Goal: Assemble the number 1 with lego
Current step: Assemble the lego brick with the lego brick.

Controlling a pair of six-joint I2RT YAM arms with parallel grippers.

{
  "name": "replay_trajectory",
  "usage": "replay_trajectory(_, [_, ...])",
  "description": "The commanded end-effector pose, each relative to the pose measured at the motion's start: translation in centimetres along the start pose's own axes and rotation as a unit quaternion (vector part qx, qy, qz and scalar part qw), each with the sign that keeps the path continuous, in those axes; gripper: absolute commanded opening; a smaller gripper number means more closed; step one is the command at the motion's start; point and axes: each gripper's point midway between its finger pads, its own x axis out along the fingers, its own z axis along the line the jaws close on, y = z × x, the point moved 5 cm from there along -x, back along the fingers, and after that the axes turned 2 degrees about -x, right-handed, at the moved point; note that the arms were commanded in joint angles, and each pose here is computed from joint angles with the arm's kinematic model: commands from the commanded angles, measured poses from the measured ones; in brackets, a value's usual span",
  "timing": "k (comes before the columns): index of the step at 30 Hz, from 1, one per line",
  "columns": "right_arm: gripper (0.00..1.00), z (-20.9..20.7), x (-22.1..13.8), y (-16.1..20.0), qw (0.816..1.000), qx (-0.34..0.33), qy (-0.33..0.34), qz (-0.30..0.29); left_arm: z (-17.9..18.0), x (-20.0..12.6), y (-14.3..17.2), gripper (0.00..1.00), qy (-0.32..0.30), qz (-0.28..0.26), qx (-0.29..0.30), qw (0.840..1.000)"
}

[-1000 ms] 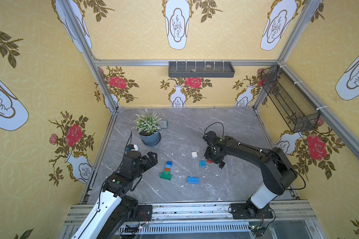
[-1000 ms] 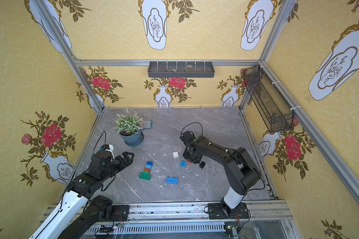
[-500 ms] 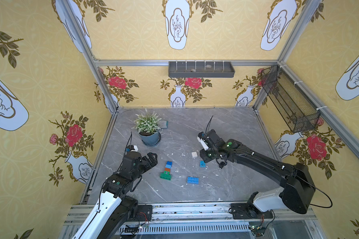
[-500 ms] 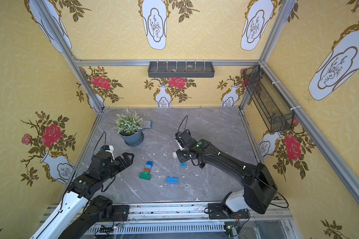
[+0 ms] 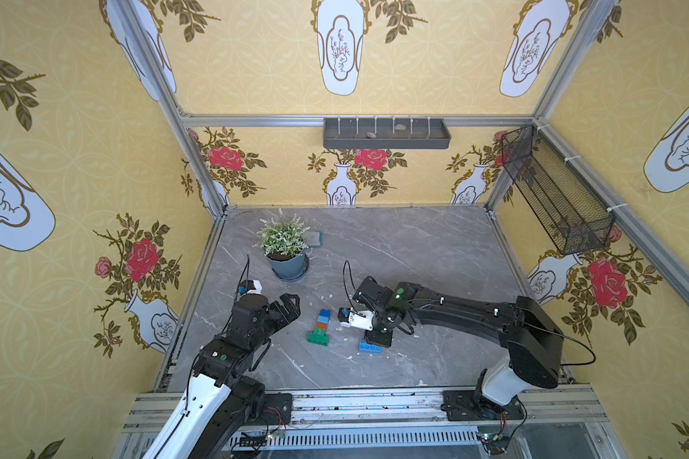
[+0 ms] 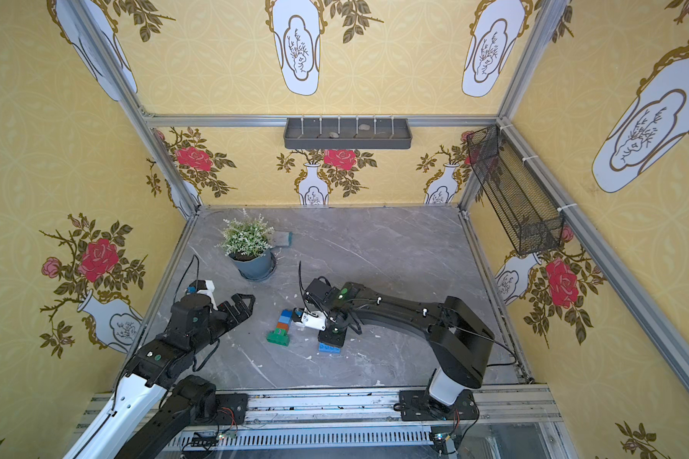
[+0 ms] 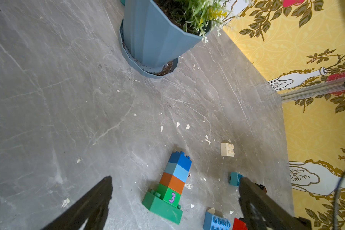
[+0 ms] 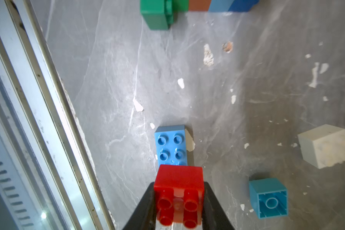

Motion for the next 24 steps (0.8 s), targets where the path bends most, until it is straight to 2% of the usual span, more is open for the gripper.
replay_trajectory(1, [0.02,0.8,0.5,0.7,0.998,-0.029,-0.006,0.047,0.3,0.1,0.1,1.0,-0.006,-0.001,-0.005,1.0])
replay_trajectory(11, [0.02,0.5,1.9,0.1,0.996,-0.014,0.009,0.092,0.2,0.0,0.0,0.99,-0.005,-0.001,-0.008,1.0])
replay_trajectory(24, [0.01,0.1,2.7,0.3,0.995,-0.012,0.018,0.1,0.2,0.2,0.0,0.99,-0.006,-0.001,-0.005,1.0])
